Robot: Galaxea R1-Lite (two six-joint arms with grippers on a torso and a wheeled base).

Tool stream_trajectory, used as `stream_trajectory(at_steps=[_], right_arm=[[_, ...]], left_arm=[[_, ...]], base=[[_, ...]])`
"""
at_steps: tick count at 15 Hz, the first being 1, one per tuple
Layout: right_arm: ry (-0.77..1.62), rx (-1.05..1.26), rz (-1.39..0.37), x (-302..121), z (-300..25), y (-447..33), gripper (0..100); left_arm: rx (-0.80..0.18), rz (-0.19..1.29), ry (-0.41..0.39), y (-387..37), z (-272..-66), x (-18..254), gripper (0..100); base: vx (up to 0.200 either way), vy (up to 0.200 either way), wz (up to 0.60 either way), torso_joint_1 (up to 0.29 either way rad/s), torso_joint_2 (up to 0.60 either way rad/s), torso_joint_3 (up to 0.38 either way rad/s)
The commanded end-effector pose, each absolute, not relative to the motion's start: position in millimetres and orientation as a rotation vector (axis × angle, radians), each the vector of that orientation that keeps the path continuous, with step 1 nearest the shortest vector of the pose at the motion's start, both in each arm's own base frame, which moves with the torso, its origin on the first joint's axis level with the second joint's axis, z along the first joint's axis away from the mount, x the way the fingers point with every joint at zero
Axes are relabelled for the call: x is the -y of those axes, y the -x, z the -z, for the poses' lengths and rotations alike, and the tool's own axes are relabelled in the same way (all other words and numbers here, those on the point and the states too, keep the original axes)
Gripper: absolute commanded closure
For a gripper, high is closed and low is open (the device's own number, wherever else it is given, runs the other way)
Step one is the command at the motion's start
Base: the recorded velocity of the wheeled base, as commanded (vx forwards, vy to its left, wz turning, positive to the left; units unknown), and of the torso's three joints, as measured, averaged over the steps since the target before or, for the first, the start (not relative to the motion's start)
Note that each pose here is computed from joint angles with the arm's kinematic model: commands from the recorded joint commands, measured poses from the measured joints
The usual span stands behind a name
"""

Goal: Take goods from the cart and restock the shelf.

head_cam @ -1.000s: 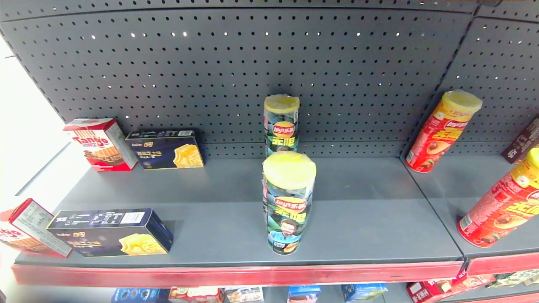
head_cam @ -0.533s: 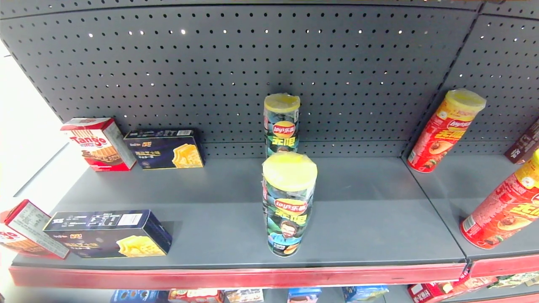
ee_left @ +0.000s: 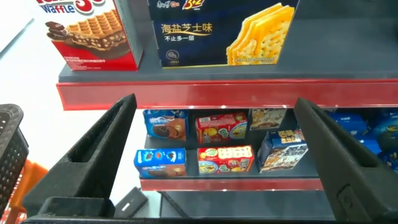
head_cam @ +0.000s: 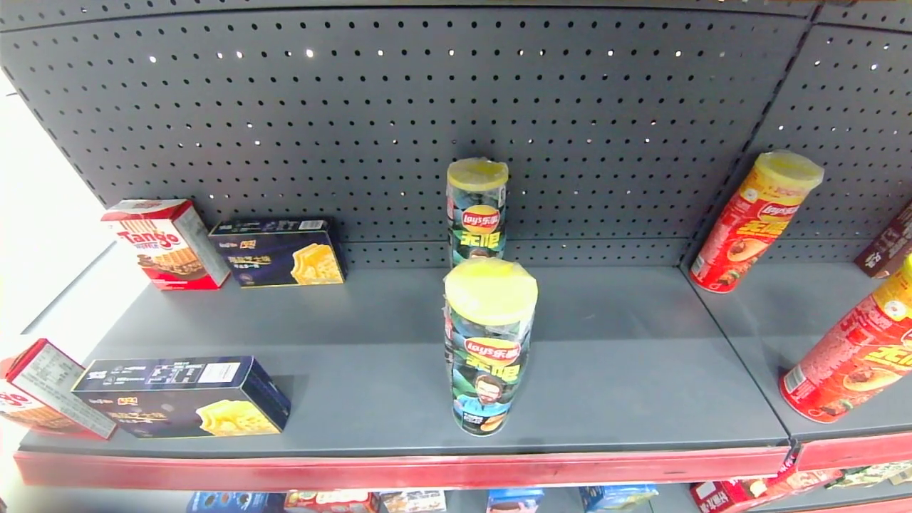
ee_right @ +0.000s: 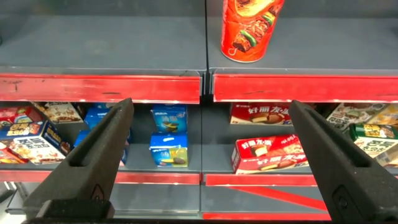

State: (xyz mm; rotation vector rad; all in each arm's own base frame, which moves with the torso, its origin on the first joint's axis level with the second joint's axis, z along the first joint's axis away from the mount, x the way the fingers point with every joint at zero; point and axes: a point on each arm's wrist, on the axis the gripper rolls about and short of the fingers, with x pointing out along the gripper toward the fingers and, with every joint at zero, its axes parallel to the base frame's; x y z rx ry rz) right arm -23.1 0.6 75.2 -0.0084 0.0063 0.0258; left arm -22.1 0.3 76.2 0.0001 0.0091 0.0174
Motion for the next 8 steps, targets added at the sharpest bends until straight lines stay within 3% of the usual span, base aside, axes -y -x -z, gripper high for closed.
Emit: stream_trajectory(at_steps=[1, 8], right_arm=[[0.009, -0.008, -0.026, -0.6, -75.2, 23.0, 0], [0.008, -0.008, -0.025, -0.6, -75.2, 23.0, 0]], left_arm=[[-0.011, -0.018, 0.000, 22.0, -76.2, -0.3, 0], [-0.011, -0.018, 0.000, 22.0, -76.2, -0.3, 0]], base=[[0.000, 0.000, 0.00, 0.000, 0.00, 0.000], [0.000, 0.000, 0.00, 0.000, 0.00, 0.000]])
